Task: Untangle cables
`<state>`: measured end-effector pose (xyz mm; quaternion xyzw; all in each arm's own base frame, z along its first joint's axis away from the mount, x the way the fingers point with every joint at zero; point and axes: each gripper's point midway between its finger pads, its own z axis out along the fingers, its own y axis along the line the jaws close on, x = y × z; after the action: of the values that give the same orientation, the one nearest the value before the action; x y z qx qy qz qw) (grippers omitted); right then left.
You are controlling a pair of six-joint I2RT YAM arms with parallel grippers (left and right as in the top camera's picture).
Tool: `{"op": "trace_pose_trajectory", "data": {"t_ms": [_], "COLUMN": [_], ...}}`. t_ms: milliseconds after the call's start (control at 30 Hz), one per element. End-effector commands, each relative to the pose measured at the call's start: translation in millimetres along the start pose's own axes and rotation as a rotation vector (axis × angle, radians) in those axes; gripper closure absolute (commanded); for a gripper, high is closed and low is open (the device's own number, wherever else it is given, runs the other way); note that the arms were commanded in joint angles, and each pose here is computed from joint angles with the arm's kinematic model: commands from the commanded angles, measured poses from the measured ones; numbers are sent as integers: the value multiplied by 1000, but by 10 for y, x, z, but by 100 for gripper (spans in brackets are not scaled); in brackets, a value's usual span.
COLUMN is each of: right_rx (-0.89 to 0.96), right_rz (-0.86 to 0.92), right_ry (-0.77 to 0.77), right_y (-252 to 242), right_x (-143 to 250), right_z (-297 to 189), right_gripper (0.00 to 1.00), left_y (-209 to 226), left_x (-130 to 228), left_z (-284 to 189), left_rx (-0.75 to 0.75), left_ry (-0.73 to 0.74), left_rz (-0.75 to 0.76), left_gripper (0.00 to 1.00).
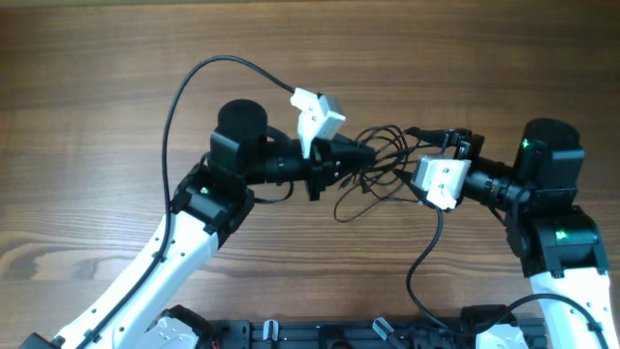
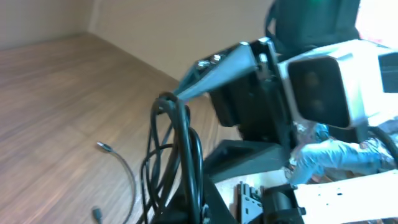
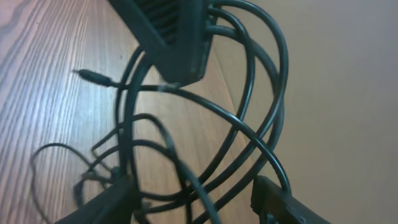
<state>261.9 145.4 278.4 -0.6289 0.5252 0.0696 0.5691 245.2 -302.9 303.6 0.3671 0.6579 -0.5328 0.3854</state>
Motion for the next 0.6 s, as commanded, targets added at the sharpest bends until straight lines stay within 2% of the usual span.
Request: {"op": "trace_pose_trajectory", "data": {"t_ms": [0,33,67,100,133,167,433,567], "right_rx": [10,12,16,21,27,30,48,163], "right_rz": [-41,-43,-45,-44,-43,-40,-8,99], "right_ry": [-36,-37,-33,-21,-1,11,115,152], "right_y": [-62,-68,-76,-84,-96,-100,-107,-313], "right_x": [-90,-92,-86,-65,-30,-9,179,171], "right_z": [-4,-5,-4,-4,-3,-3,-18,-107], "right_gripper": [41,42,52,64,86,96,96,96], "left_y": [-127,-127,-128,-130,-131,-133,-162,291], "left_x": [-23,-24,-31,-44,-60,-85,-246,-160], "left_z": [2,2,2,1,1,0,-15,-43], "left_rx": [43,42,42,43,42,42,48,-196], "left_ry": [-2,-3,-5,-10,-16,-24,-80,-90], "left_rz": [20,20,24,29,32,20,9,-109], "left_gripper": [96,96,96,96,96,96,96,96]}}
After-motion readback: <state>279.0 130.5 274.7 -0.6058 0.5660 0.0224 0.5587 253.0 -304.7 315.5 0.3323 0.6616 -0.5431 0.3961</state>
